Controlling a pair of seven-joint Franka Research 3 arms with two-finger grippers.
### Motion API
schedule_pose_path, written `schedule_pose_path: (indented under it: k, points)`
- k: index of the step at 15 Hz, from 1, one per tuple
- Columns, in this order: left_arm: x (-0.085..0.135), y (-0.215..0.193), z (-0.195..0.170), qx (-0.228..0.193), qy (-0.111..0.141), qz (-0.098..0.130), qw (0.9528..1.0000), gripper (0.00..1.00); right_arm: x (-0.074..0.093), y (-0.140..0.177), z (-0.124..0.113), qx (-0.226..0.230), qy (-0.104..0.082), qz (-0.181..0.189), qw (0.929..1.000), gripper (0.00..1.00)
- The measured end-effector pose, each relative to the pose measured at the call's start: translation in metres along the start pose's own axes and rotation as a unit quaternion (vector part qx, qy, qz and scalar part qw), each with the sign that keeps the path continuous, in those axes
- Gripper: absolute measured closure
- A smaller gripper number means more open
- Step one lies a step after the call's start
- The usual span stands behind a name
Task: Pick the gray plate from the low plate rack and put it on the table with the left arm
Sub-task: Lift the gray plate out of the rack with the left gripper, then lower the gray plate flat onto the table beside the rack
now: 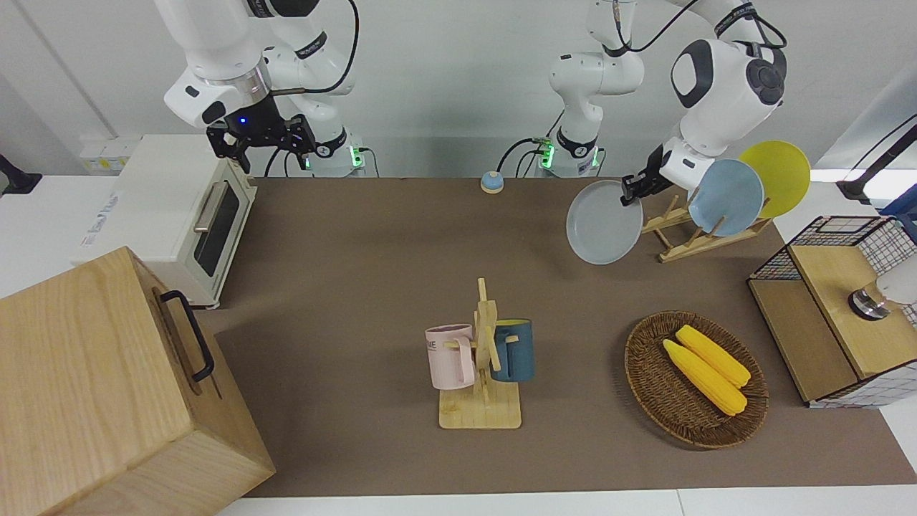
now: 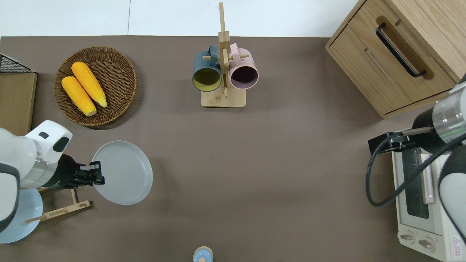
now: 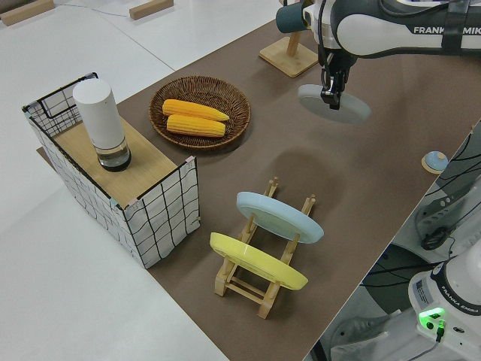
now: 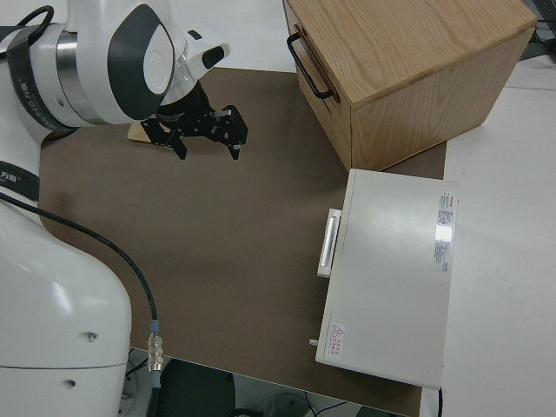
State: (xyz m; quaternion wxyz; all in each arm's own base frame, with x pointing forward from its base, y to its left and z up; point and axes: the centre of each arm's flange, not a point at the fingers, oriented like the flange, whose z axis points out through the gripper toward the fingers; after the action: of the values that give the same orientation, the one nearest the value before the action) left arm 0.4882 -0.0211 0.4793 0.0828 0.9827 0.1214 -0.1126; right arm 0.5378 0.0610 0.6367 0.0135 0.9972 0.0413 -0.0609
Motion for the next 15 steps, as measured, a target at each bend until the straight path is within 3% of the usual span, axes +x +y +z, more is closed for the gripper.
schedule_pose_path:
  k: [5, 10, 15]
  points:
    - [0.001, 0.0, 0.045, 0.004, 0.005, -0.001, 1.0, 0.86, 0.0, 0.0, 0.0, 0.0, 0.0, 0.0, 1.0, 0.01]
    - [-0.004, 0.003, 0.078, 0.018, -0.016, 0.004, 0.9997, 0.85, 0.0, 0.0, 0.0, 0.0, 0.0, 0.0, 1.0, 0.01]
    - [-0.001, -0.002, 0.092, 0.045, -0.025, 0.01, 0.9986, 0.37, 0.0, 0.0, 0.0, 0.0, 0.0, 0.0, 1.0, 0.01]
